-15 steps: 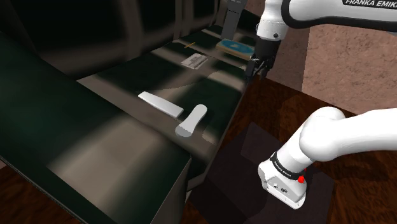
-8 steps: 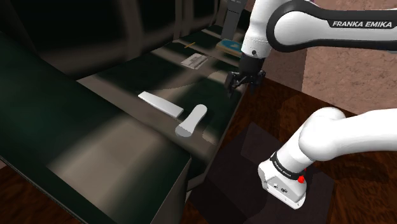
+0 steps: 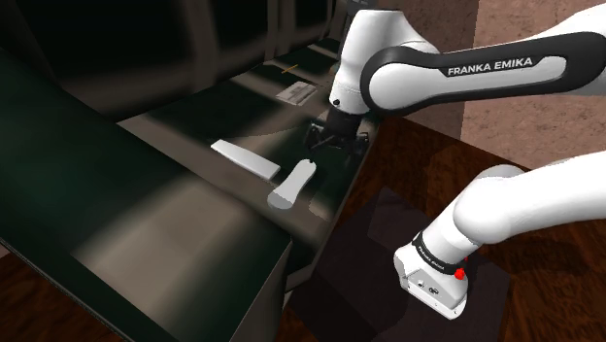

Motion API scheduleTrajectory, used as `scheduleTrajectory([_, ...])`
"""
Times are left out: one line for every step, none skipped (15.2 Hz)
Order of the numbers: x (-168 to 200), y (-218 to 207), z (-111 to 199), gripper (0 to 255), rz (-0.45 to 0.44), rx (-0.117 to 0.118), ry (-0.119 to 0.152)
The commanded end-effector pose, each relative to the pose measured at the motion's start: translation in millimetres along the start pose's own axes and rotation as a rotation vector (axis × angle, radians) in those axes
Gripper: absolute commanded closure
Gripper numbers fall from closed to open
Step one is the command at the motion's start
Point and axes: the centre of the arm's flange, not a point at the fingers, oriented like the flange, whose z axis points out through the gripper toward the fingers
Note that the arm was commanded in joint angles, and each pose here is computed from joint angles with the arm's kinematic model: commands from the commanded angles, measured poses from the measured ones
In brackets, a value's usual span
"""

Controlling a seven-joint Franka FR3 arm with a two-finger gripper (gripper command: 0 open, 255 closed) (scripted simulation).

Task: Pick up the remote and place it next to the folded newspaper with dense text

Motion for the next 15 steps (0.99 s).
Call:
scheduleTrajectory([-7,-22,16,0,0.112,0.019,0.009])
scheduleTrajectory([-7,-32,23,0,0.162,0.026,0.014])
scheduleTrajectory([-7,-42,30,0,0.213,0.034,0.02])
scheduleTrajectory([-6,-53,36,0,0.264,0.042,0.025])
scheduleTrajectory([-5,-63,42,0,0.314,0.05,0.03])
scheduleTrajectory([-5,-64,43,0,0.316,0.05,0.03])
scheduleTrajectory([-5,-64,48,0,0.316,0.05,0.03])
scheduleTrajectory([-4,-64,53,0,0.316,0.05,0.03])
scheduleTrajectory([-4,-64,59,0,0.316,0.05,0.03])
scheduleTrajectory([-4,-65,64,0,0.316,0.05,0.03])
scheduleTrajectory([-4,-65,69,0,0.316,0.05,0.03])
scheduleTrajectory([-4,-65,74,0,0.316,0.05,0.03])
scheduleTrajectory([-3,-65,83,0,0.316,0.05,0.03])
scheduleTrajectory([-3,-65,83,0,0.316,0.05,0.03])
scheduleTrajectory([-3,-65,83,0,0.316,0.05,0.03])
